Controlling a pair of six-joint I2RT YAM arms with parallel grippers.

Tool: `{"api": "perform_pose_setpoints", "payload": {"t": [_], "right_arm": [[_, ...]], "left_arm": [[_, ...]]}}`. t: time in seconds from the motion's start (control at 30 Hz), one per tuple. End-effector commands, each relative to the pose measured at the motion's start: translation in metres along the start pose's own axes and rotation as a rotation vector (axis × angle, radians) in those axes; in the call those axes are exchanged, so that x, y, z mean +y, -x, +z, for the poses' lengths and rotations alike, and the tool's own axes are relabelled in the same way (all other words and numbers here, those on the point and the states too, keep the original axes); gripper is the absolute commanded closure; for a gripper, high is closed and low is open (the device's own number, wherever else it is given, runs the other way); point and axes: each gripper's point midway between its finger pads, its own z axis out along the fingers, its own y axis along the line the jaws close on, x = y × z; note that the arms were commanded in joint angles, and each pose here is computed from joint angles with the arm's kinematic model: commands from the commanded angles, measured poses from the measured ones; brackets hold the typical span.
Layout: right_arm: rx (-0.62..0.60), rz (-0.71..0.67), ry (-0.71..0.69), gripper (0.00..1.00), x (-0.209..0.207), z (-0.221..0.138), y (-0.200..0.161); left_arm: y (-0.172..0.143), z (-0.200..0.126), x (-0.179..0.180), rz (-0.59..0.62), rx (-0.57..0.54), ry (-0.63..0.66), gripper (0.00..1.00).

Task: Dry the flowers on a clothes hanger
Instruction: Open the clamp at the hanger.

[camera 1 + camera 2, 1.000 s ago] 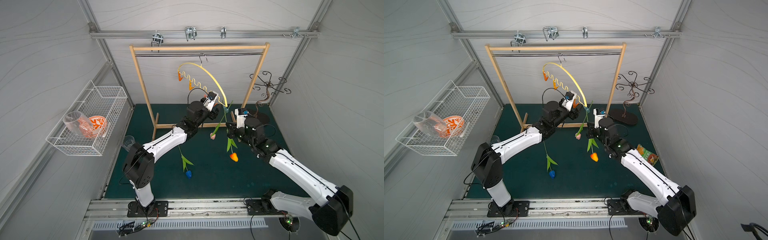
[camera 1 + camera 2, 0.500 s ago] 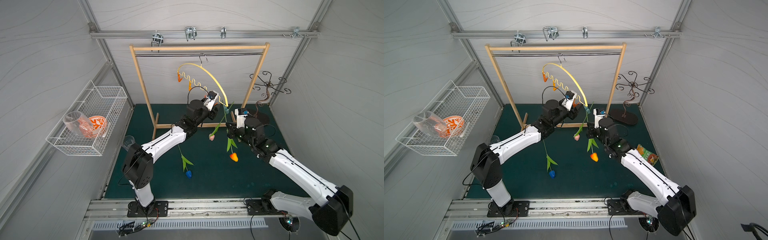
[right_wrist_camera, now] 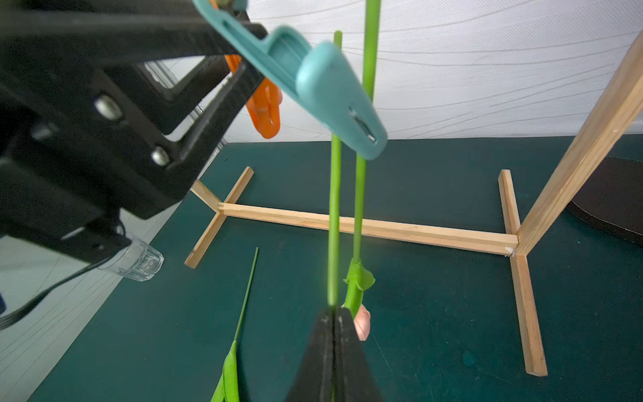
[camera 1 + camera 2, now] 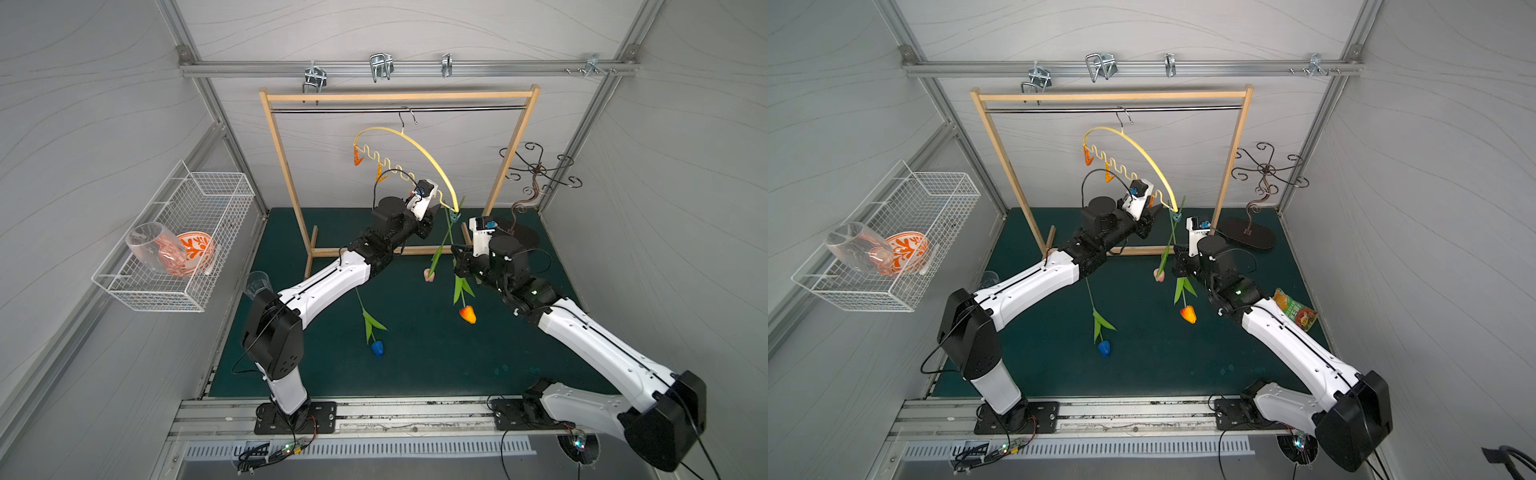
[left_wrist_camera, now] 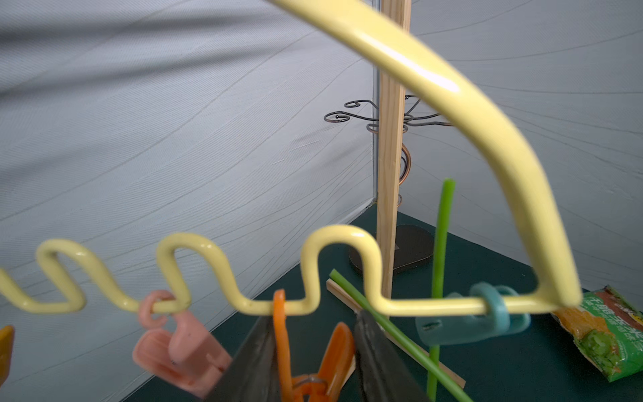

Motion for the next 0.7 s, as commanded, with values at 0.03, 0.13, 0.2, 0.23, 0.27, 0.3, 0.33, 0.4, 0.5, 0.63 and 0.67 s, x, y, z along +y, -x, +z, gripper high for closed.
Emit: {"api": "perform_pose_setpoints", "payload": {"t": [0.03, 0.13, 0.2, 0.23, 0.27, 0.3, 0.33, 0.4, 0.5, 0.63, 0.67], "right_arm": [[-0.010, 0.009, 0.010, 1.00, 0.001, -0.001, 0.003], [-0.010, 0.015, 0.020, 1.00, 0.003, -0.001, 0.003], [-0.008, 0.021, 0.025, 1.00, 0.003, 0.001, 0.003], [-0.006, 0.025, 0.030, 1.00, 0.004, 0.001, 0.003], [-0.007, 0.030, 0.036, 1.00, 0.005, 0.002, 0.003], [-0.007, 0.037, 0.041, 1.00, 0.006, 0.003, 0.002], [-0.010, 0.045, 0.048, 1.00, 0.007, 0.004, 0.003], [-0.014, 0.077, 0.049, 1.00, 0.007, 0.007, 0.002], [-0.029, 0.158, 0.054, 1.00, 0.006, 0.017, -0.001], [-0.069, 0.279, 0.074, 1.00, 0.006, 0.035, -0.006], [-0.068, 0.298, 0.077, 1.00, 0.007, 0.041, -0.007]], "left_arm": [[0.046, -0.012, 0.007, 0.011, -0.105, 0.013, 0.63], [0.048, -0.014, 0.008, 0.007, -0.111, 0.016, 0.66], [0.050, -0.014, 0.008, 0.000, -0.113, 0.018, 0.68], [0.051, -0.015, 0.008, -0.004, -0.117, 0.018, 0.69], [0.051, -0.015, 0.009, -0.012, -0.116, 0.020, 0.70], [0.052, -0.016, 0.010, -0.018, -0.118, 0.026, 0.71], [0.052, -0.016, 0.011, -0.025, -0.118, 0.029, 0.71], [0.055, -0.018, 0.013, -0.045, -0.123, 0.039, 0.71], [0.058, -0.020, 0.016, -0.085, -0.128, 0.051, 0.70], [0.060, -0.022, 0.018, -0.152, -0.134, 0.060, 0.71], [0.060, -0.022, 0.019, -0.174, -0.135, 0.061, 0.71]]}}
